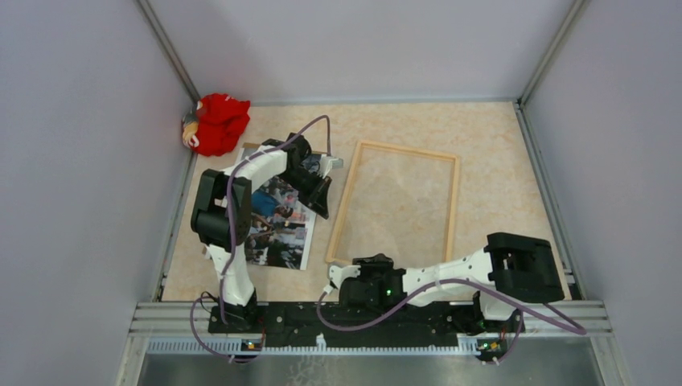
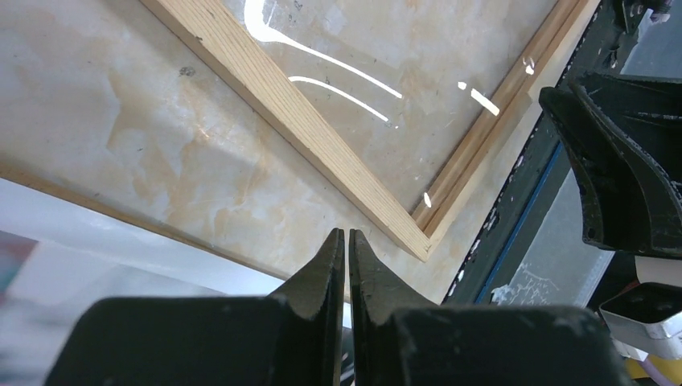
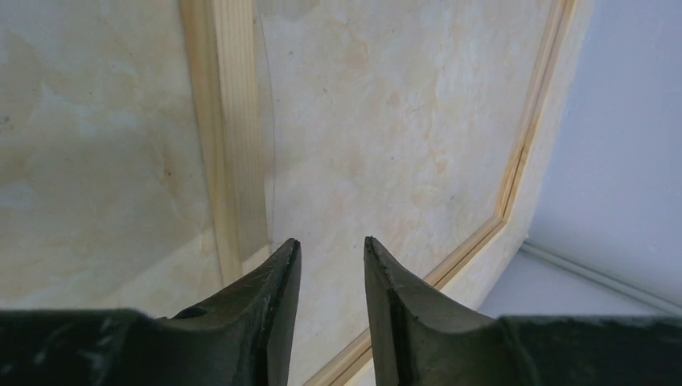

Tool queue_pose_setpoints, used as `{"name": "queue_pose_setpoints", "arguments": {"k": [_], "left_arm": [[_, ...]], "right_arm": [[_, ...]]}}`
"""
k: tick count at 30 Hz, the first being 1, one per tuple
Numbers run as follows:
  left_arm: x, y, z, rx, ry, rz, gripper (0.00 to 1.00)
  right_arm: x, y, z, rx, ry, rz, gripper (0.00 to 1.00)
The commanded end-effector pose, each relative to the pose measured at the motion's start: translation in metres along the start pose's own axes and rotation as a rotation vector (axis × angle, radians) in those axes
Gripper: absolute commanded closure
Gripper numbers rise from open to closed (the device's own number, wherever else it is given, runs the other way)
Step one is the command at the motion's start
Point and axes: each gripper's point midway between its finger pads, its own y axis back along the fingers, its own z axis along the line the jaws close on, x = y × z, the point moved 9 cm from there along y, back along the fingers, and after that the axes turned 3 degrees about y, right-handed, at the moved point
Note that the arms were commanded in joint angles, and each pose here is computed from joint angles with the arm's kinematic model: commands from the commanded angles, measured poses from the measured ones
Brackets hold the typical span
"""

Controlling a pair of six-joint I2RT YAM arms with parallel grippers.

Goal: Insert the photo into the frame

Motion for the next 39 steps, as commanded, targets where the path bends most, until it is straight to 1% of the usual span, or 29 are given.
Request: {"name": "queue_pose_setpoints", "arguments": {"k": [1,3,5,7,9,10,11,13,14,16,17,20,24,25,26,28,29,30,31,33,35,39], "left_arm": [[-0.002,0.013,-0.011,-0.002,-0.041,-0.036,0.89],[-0.001,0.013,-0.01,-0.002,-0.038,-0.034,0.89],[0.0,0.014,-0.01,-0.002,-0.038,-0.035,0.89],[0.0,0.014,-0.009,-0.006,-0.039,-0.036,0.89],[0.0,0.015,-0.009,-0.005,-0.038,-0.038,0.89],[0.001,0.015,-0.009,-0.004,-0.039,-0.039,0.89],[0.002,0.015,-0.009,-0.002,-0.037,-0.038,0.89],[0.003,0.015,-0.009,-0.002,-0.036,-0.038,0.89],[0.003,0.014,-0.009,0.0,-0.035,-0.038,0.89],[0.004,0.013,-0.008,0.002,-0.036,-0.039,0.89],[0.004,0.013,-0.008,0.004,-0.038,-0.041,0.89],[0.004,0.011,-0.007,0.015,-0.03,-0.04,0.89],[0.003,0.009,-0.007,0.031,-0.026,-0.045,0.89],[0.002,0.009,-0.007,0.037,-0.025,-0.047,0.88],[0.0,0.008,-0.007,0.045,-0.023,-0.051,0.88],[-0.005,0.007,-0.007,0.071,-0.016,-0.061,0.86],[-0.008,0.005,-0.007,0.085,-0.012,-0.064,0.81],[-0.012,0.004,-0.007,0.098,-0.01,-0.066,0.76],[-0.016,0.002,-0.008,0.111,-0.012,-0.068,0.74],[-0.023,-0.005,-0.008,0.128,-0.016,-0.063,0.72],[-0.029,-0.014,-0.007,0.118,-0.023,-0.046,0.71],[-0.038,-0.035,-0.003,0.108,-0.017,-0.007,0.71]], "right_arm": [[-0.02,0.014,-0.017,0.12,-0.062,-0.05,0.73],[-0.023,0.016,-0.024,0.159,-0.078,-0.058,0.86],[-0.024,0.018,-0.027,0.183,-0.082,-0.066,0.95],[-0.024,0.018,-0.029,0.197,-0.087,-0.067,1.0],[-0.022,0.018,-0.029,0.197,-0.104,-0.065,1.0],[-0.022,0.018,-0.028,0.186,-0.126,-0.066,0.95],[-0.021,0.02,-0.029,0.164,-0.155,-0.072,0.83],[-0.022,0.026,-0.032,0.1,-0.224,-0.108,0.52],[-0.022,0.03,-0.033,0.065,-0.261,-0.14,0.4],[-0.022,0.036,-0.037,-0.001,-0.332,-0.191,0.23],[-0.021,0.036,-0.04,-0.039,-0.363,-0.208,0.19],[-0.016,0.032,-0.051,-0.075,-0.42,-0.217,0.16],[-0.016,0.021,-0.054,-0.092,-0.409,-0.202,0.17],[-0.014,0.015,-0.058,-0.088,-0.457,-0.168,0.17],[-0.008,0.007,-0.068,-0.08,-0.556,-0.115,0.19],[0.016,-0.009,-0.095,-0.025,-0.834,-0.007,0.18],[0.031,-0.013,-0.108,0.001,-0.969,0.027,0.16],[0.048,-0.017,-0.12,0.019,-1.115,0.066,0.11],[0.066,-0.019,-0.13,0.019,-1.252,0.094,0.03],[0.095,-0.026,-0.137,-0.001,-1.456,0.165,0.01],[0.116,-0.03,-0.137,0.003,-1.554,0.219,0.01],[0.146,-0.037,-0.135,0.041,-1.681,0.296,0.01]]}}
